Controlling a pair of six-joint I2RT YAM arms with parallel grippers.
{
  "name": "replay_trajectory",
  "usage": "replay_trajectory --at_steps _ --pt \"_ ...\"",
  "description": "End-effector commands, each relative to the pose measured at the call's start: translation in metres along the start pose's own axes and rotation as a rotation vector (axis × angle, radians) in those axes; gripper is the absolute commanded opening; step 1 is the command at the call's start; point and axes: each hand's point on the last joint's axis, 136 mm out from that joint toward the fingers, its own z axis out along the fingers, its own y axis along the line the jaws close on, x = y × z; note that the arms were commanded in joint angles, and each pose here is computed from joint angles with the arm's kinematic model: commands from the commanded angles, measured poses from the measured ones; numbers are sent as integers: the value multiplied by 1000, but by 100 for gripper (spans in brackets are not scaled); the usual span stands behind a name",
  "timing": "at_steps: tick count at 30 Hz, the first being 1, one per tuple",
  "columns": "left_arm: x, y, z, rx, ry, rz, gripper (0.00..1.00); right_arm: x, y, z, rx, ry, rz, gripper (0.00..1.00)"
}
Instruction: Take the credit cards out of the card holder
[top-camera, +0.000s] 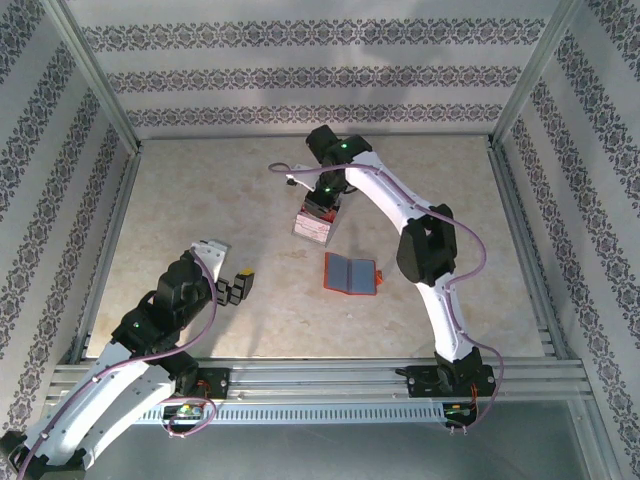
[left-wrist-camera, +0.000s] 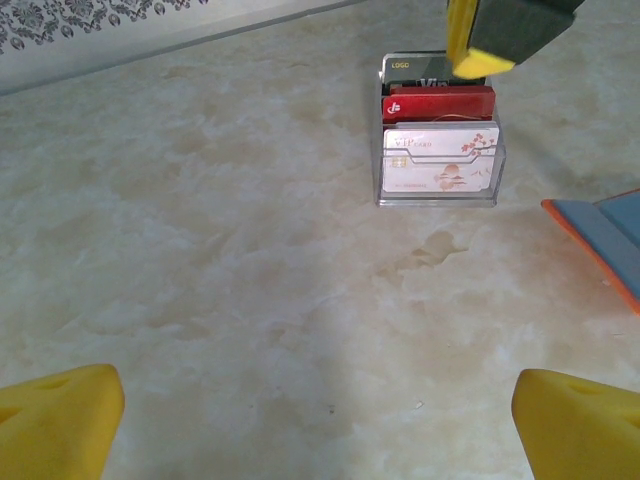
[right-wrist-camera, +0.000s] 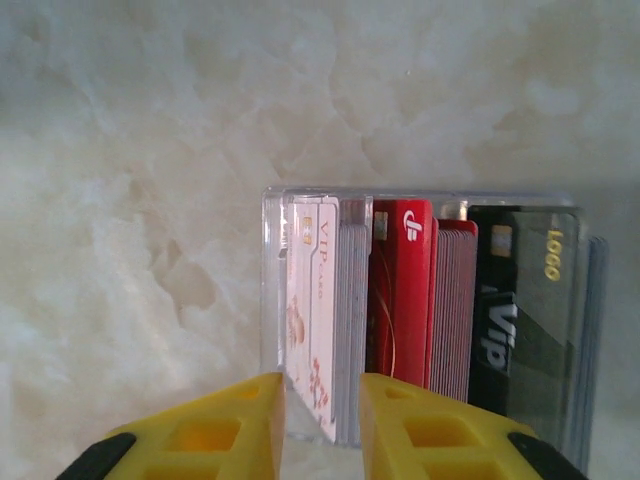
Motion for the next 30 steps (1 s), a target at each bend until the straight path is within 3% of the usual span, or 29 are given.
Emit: replay_trajectory --at_steps 1,13,24,30 --pt "-23 -3 -6 15 -74 -42 100 -2 6 -39 19 -64 40 29" --pt "-39 9 -7 -54 -102 -63 100 44 30 -112 164 -174 102 43" --pt "-56 11 -13 -59 -142 -88 100 100 39 -178 320 -416 313 77" --pt "-59 14 -17 -71 -146 -84 100 135 36 -207 373 -549 454 85"
